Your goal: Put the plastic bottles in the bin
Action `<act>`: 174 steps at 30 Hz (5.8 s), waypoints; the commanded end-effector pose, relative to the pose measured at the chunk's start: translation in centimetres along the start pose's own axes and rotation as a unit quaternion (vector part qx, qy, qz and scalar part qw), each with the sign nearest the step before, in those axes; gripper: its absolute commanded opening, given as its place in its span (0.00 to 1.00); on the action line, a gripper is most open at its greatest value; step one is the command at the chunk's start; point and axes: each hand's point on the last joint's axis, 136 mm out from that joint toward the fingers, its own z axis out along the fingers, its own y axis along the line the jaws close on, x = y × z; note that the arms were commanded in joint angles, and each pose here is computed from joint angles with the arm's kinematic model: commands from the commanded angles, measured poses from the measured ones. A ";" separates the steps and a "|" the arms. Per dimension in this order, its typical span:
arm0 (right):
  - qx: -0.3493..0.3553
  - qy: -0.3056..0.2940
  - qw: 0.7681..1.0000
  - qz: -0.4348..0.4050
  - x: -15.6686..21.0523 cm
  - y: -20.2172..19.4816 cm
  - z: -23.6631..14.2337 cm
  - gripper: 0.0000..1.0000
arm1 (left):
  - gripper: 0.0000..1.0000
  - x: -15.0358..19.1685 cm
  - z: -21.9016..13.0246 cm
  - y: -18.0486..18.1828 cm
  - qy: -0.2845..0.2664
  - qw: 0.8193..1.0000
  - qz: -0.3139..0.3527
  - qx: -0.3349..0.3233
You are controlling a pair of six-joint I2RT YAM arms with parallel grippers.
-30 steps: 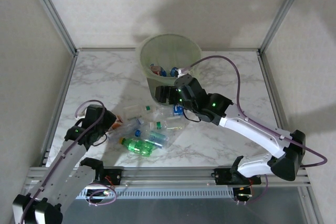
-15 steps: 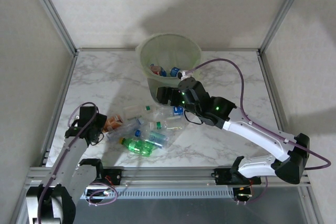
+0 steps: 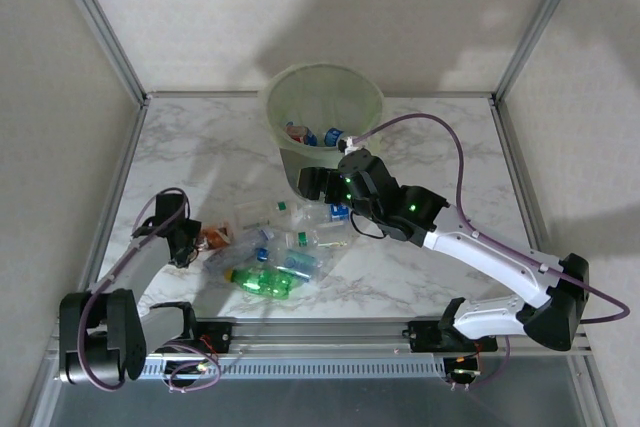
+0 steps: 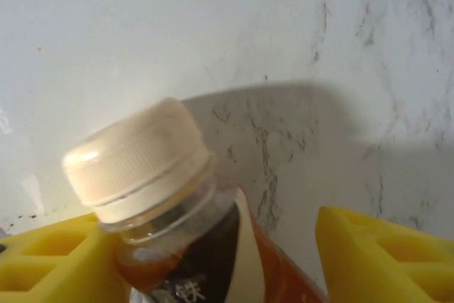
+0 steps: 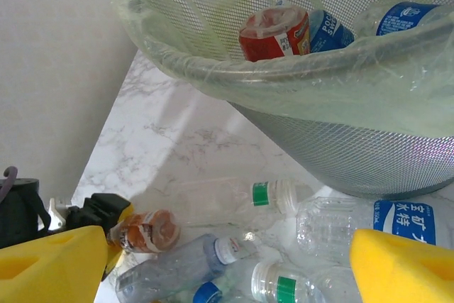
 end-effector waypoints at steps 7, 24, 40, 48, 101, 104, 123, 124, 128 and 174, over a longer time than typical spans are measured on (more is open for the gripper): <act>0.016 -0.011 1.000 -0.003 0.0 -0.6 -0.2 0.89 | 0.51 -1.9 -0.3 -3.1 -0.029 0.999 -0.016 0.043; -0.039 0.020 0.999 -0.007 1.9 1.5 0.0 0.89 | 0.35 -2.8 -5.2 -10.0 -0.017 0.984 -0.005 0.177; -0.199 0.054 0.975 -0.078 2.1 13.3 -0.2 0.99 | 0.37 2.5 -22.9 -18.8 0.095 0.880 0.117 0.450; -0.286 0.072 0.955 -0.027 -0.9 15.2 -1.7 0.99 | 0.38 5.7 -34.4 -21.1 0.121 0.737 0.163 0.645; -0.301 -0.005 0.952 0.048 -7.5 11.3 -4.1 0.58 | 0.99 10.2 -36.5 -26.0 0.149 0.691 0.146 0.692; -0.223 -0.028 0.973 0.044 -9.6 8.3 -2.8 0.58 | 1.00 8.5 -35.1 -26.5 0.100 0.735 0.151 0.653; 0.074 -0.029 0.996 -0.039 -15.1 -4.0 7.5 0.73 | 0.91 5.1 -22.7 -18.2 -0.065 0.862 0.270 0.424; 0.072 -0.030 0.996 -0.040 -15.3 -3.9 7.7 0.76 | 0.91 5.0 -22.6 -18.0 -0.068 0.862 0.272 0.422; 0.072 -0.034 0.996 -0.042 -16.0 -3.4 7.8 0.84 | 0.92 4.6 -22.2 -17.3 -0.076 0.866 0.276 0.409; 0.000 -0.031 0.999 -0.034 -1.7 -0.4 -3.3 0.91 | 0.81 14.5 -9.5 -6.3 -0.004 0.821 0.564 0.091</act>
